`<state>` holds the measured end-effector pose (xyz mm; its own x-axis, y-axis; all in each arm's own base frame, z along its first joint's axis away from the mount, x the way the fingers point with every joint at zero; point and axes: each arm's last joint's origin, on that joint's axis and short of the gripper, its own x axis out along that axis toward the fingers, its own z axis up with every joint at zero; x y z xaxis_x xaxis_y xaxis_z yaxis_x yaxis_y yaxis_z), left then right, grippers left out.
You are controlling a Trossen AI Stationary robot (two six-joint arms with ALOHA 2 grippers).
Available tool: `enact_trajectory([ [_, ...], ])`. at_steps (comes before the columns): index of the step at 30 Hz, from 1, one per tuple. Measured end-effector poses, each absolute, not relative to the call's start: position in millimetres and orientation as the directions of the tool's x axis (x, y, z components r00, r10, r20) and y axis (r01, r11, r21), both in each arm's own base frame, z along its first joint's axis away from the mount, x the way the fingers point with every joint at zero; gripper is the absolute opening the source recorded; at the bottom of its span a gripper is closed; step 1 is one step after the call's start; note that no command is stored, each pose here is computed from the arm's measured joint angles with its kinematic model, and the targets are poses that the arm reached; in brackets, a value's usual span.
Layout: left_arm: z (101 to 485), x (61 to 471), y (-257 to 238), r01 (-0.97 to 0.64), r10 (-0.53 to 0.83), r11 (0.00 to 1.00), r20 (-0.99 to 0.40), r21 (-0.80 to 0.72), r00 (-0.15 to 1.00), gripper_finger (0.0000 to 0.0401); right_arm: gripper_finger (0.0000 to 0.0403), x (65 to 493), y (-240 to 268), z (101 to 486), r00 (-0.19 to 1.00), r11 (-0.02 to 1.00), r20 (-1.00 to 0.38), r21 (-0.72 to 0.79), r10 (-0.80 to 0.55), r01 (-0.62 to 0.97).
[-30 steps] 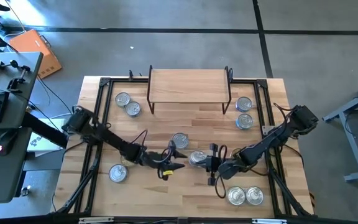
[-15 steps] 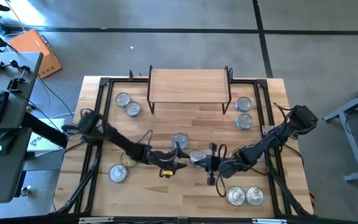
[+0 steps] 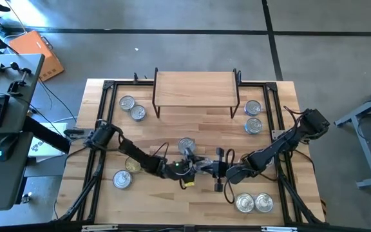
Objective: Stack canned seafood by type on shelf
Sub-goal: Put the green tuna can on the shelf
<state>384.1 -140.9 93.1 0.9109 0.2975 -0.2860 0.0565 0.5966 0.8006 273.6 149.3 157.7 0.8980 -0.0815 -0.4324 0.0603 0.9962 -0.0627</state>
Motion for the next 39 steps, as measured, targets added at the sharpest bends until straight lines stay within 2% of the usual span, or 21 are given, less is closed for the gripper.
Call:
enact_trajectory([
  [3,94.1,378.4,-146.4,0.035,0.349,0.606,-0.305,0.795,0.886,0.0182,0.0,274.0,150.3,157.9,0.897,0.998,-0.44,-0.067,-0.039,0.01],
  [7,101.9,368.0,-158.2,0.042,0.337,0.666,-0.35,0.745,0.874,0.0121,0.0,277.7,153.6,163.7,0.903,0.995,-0.43,-0.095,-0.003,-0.041],
  [10,114.4,361.2,-163.2,0.041,0.331,0.7,-0.375,0.713,0.866,0.0121,0.0012,283.5,157.5,175.7,0.912,0.988,-0.411,-0.14,0.0,-0.064],
  [13,119.4,354.7,-162.9,0.05,0.343,0.718,-0.415,0.694,0.843,0.0121,0.005,289.4,162.1,193.6,0.905,0.984,-0.425,-0.153,0.014,-0.087],
  [19,131.6,349.7,-160.0,0.031,0.351,0.753,-0.44,0.658,0.827,0.0121,0.0167,299.2,167.7,212.2,0.856,0.973,-0.516,-0.207,-0.019,-0.103],
  [23,131.4,350.2,-159.4,0.044,0.332,0.764,-0.45,0.644,0.829,0.0121,0.023,305.1,169.8,204.0,0.823,0.951,-0.563,-0.289,-0.075,-0.11],
  [26,131.9,351.3,-157.5,0.039,0.331,0.771,-0.451,0.636,0.829,0.0121,0.0251,310.4,171.9,192.8,0.807,0.928,-0.58,-0.352,-0.117,-0.119],
  [29,131.8,352.1,-155.7,0.03,0.334,0.776,-0.452,0.63,0.827,0.0121,0.0252,316.4,173.7,182.1,0.797,0.915,-0.58,-0.393,-0.17,-0.091],
  [32,132.0,352.3,-155.3,0.028,0.335,0.777,-0.451,0.628,0.828,0.0126,0.0236,319.7,174.6,173.4,0.785,0.91,-0.582,-0.41,-0.213,-0.057],
  [39,132.0,352.2,-156.6,0.018,0.329,0.789,-0.448,0.614,0.831,0.0131,0.0124,321.9,169.4,170.8,0.764,0.926,-0.596,-0.377,-0.247,0.005],
])
